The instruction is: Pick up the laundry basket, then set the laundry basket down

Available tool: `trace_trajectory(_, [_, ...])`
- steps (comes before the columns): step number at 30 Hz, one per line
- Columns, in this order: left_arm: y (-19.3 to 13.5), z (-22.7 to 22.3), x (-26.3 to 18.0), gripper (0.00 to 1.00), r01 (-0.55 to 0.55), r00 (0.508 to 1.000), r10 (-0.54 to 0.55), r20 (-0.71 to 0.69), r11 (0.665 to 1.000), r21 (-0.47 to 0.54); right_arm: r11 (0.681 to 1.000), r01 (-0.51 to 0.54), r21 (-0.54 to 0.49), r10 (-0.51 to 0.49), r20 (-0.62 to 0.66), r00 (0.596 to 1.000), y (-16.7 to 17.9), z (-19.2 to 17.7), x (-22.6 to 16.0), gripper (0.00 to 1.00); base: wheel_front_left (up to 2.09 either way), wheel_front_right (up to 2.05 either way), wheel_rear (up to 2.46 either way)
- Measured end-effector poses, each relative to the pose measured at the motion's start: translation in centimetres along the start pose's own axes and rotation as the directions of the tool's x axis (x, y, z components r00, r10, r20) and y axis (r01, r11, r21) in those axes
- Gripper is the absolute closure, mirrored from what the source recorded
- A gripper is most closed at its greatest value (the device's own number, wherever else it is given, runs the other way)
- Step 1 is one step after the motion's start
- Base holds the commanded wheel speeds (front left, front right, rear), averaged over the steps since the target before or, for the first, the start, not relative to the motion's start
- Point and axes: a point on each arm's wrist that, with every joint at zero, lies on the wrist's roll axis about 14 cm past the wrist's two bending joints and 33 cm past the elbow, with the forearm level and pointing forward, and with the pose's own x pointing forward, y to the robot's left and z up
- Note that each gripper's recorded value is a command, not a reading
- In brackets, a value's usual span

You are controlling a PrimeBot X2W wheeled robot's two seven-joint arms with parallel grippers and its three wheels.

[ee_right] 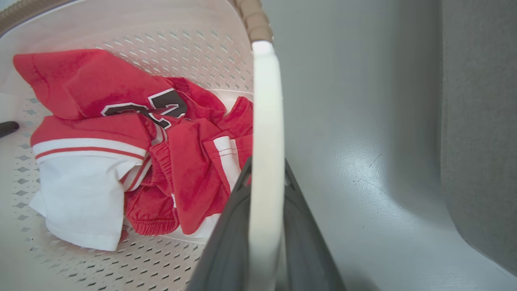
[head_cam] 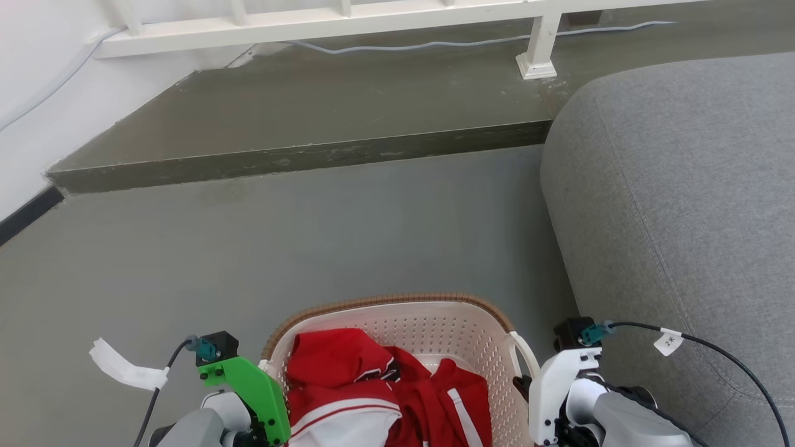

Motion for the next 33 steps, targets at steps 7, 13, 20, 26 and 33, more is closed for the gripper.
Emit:
trace_trajectory(7, [0.1,-0.1,0.1,1.00,-0.002,1.000,0.002,-0.005,1.000,-0.001,1.000,-0.001,-0.003,0.001,-0.006,1.000,0.0,-0.1,0.1,1.00,0.00,0.00,0.00])
trace_trajectory(13, [0.2,-0.1,0.1,1.00,-0.004,1.000,0.004,0.001,1.000,0.001,1.000,-0.001,-0.002,0.001,-0.005,1.000,0.0,0.0,0.2,1.00,0.00,0.00,0.00])
trace_trajectory(20, [0.5,0.6,0.5,1.00,-0.003,0.999,0.003,0.035,1.000,-0.001,1.000,0.003,-0.005,-0.003,0.018,1.000,-0.3,1.2,0.7,1.00,0.00,0.00,0.00])
trace_trajectory(26, [0.6,1.8,1.3,1.00,-0.002,0.998,0.002,0.064,1.000,0.001,1.000,0.008,-0.003,-0.008,0.032,0.999,-0.8,2.0,1.5,1.00,0.00,0.00,0.00])
trace_trajectory(33, [0.4,3.5,2.7,1.00,0.013,0.995,-0.014,0.104,1.000,0.009,1.000,0.016,-0.003,-0.016,0.049,0.999,-1.7,3.4,2.8,1.00,0.00,0.00,0.00])
